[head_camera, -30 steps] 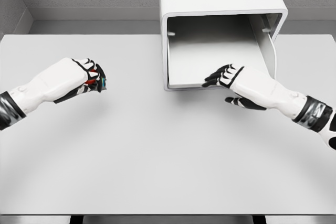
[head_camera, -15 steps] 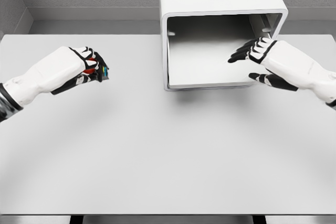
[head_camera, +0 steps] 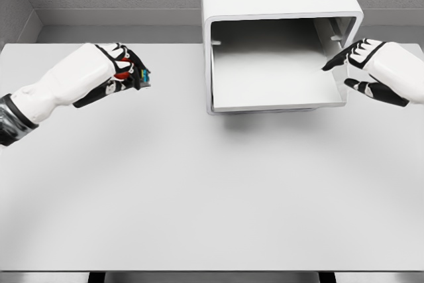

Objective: Slide open multi-storey tabletop storage cabinets and put open load switch and slide close multi-storey tabletop storage cabinets

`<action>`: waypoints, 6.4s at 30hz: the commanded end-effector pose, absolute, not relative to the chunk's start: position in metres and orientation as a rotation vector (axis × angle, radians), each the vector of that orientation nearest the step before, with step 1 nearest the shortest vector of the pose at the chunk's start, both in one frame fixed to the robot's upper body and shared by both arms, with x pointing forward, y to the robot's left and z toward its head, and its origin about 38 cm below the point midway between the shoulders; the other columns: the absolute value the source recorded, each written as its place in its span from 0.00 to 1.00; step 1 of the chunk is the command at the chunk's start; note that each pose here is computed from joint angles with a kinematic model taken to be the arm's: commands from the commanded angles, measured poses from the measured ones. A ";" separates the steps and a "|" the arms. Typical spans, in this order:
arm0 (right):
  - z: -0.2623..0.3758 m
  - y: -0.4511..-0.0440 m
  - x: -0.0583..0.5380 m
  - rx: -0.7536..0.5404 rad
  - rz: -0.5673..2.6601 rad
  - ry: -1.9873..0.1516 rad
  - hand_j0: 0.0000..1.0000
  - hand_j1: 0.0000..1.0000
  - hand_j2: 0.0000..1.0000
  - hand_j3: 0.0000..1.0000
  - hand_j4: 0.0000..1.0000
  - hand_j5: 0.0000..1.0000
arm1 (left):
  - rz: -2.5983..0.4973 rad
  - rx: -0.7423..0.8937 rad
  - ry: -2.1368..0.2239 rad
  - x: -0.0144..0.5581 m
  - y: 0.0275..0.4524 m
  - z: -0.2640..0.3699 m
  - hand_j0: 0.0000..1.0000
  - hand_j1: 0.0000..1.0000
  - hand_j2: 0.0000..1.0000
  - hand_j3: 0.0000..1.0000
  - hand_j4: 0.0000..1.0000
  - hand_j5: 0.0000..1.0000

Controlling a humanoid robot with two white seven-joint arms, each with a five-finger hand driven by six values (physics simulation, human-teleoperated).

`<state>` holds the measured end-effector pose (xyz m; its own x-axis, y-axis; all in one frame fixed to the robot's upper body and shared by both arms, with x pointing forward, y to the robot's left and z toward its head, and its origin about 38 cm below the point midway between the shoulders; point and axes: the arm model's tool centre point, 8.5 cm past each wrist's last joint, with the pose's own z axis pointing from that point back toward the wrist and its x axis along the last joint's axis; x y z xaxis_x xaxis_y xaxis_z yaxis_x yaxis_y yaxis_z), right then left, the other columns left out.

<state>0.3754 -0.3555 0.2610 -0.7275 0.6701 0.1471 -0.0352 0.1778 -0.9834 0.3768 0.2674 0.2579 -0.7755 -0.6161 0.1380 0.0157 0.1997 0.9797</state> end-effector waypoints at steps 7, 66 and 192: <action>0.254 -0.387 0.383 -0.639 1.544 -1.809 0.58 0.58 0.58 0.58 0.58 0.58 | -1.569 0.519 -2.032 0.380 0.251 0.261 0.31 0.31 0.31 0.31 0.31 0.31; 0.158 -0.407 0.335 -0.458 1.547 -1.556 0.59 0.59 0.59 0.59 0.59 0.59 | -1.673 0.384 -2.225 0.385 0.095 0.277 0.32 0.32 0.32 0.32 0.32 0.32; 0.162 -0.389 0.326 -0.425 1.574 -1.600 0.59 0.59 0.59 0.59 0.59 0.59 | -1.833 0.380 -2.174 0.408 0.062 0.285 0.82 0.82 0.82 0.82 0.82 0.82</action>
